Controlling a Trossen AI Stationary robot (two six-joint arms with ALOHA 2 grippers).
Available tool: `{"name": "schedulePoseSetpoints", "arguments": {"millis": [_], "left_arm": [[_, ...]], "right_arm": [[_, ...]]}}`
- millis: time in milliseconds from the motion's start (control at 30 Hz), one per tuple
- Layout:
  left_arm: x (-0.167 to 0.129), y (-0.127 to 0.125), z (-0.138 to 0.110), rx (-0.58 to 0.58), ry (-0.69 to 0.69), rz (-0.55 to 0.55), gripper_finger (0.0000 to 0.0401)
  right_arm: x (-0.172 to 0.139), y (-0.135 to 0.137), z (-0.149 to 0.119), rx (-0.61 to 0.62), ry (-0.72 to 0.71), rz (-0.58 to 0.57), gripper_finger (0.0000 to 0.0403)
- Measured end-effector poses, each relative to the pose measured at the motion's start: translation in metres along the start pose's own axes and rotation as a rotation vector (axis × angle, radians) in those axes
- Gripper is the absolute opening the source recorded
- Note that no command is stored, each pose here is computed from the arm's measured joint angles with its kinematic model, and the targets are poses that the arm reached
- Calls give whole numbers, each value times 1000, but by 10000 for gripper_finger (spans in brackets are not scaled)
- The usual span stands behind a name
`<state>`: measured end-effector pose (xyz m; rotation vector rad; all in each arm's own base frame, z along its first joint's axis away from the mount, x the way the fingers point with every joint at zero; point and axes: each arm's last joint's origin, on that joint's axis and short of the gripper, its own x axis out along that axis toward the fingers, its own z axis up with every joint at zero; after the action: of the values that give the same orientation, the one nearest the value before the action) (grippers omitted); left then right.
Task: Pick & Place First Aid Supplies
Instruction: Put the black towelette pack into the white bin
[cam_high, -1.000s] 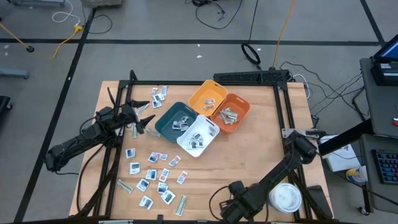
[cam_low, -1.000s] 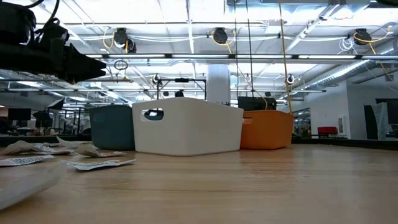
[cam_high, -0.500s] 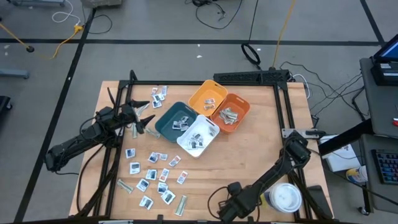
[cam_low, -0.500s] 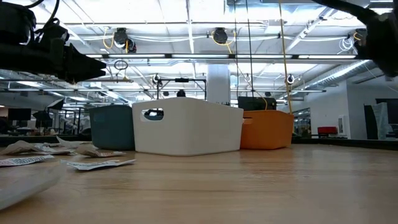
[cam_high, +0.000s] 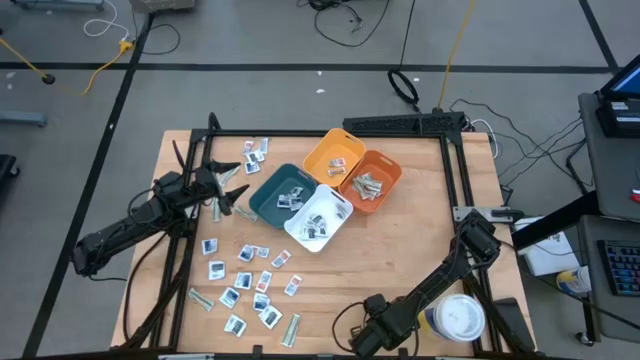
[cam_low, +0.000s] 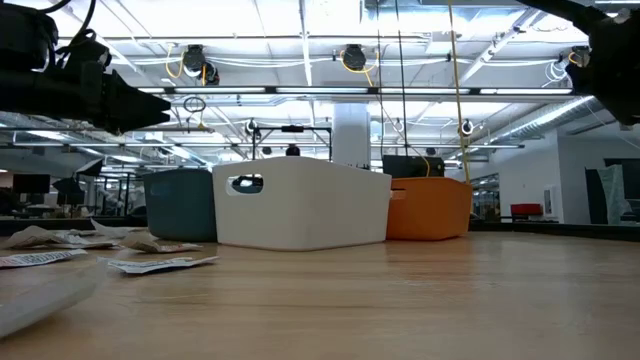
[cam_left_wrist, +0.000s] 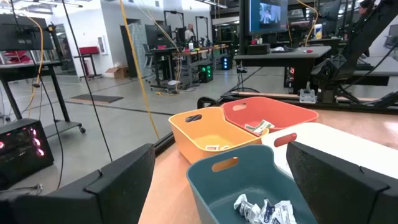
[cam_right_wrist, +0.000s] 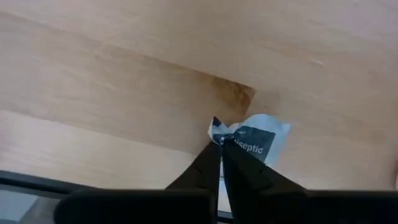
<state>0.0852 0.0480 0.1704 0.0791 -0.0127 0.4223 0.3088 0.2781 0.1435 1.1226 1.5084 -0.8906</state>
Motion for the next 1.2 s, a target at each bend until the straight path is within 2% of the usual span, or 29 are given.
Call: {"name": "schedulePoseSetpoints", "arguments": {"millis": [100,200,567,833,1033,1200], "left_arm": [[0,0,0,0,0,0,367],[0,0,0,0,0,0,367],[0,0,0,0,0,0,367],[0,0,0,0,0,0,367],[0,0,0,0,0,0,367],[0,0,0,0,0,0,367]], "right_arm": [[-4,1,3,-33,-14,-16,10],[-14,2,8,-115,-33,-30,3],[-87,-6,37,-428,-24,16,1],[-125,-19,61,-655,-25,17,1],[-145,-23,90,-706,-34,32,0],[-155,-21,126,-698,-43,44,0]]}}
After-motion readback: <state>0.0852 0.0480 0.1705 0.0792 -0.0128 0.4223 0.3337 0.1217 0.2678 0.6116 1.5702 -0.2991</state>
